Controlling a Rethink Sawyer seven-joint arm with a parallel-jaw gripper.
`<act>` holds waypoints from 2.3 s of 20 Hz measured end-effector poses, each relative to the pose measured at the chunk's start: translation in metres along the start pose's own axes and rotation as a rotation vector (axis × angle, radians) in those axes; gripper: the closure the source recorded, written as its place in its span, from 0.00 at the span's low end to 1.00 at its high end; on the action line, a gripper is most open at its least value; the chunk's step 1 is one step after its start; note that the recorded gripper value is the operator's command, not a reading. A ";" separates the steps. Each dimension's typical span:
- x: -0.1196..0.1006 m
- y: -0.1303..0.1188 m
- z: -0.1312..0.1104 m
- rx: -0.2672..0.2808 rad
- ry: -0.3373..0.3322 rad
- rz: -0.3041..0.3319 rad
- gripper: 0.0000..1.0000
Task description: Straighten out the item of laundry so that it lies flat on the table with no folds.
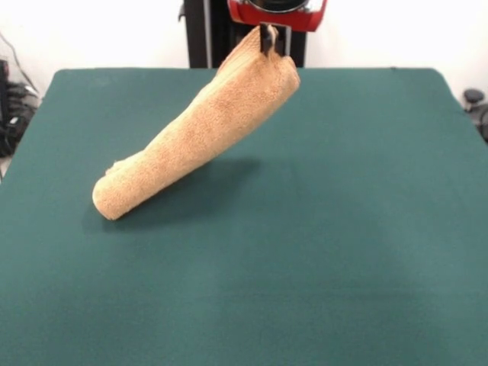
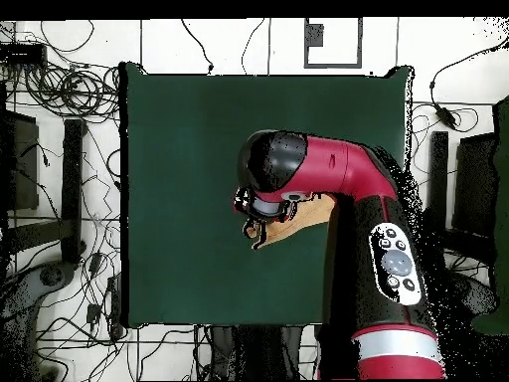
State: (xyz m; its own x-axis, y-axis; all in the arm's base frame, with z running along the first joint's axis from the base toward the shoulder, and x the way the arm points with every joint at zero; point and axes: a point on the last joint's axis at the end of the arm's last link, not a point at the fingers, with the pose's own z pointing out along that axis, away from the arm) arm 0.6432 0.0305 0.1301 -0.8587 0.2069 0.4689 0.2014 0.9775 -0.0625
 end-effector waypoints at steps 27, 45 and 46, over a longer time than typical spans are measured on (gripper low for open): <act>0.003 -0.001 -0.053 -0.001 -0.051 0.005 1.00; 0.017 -0.028 -0.087 -0.005 0.035 0.043 1.00; 0.017 -0.029 -0.088 -0.007 0.036 0.045 1.00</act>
State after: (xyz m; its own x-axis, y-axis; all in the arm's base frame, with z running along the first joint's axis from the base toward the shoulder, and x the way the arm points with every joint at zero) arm 0.6639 0.0021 0.2177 -0.8313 0.2486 0.4972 0.2423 0.9670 -0.0783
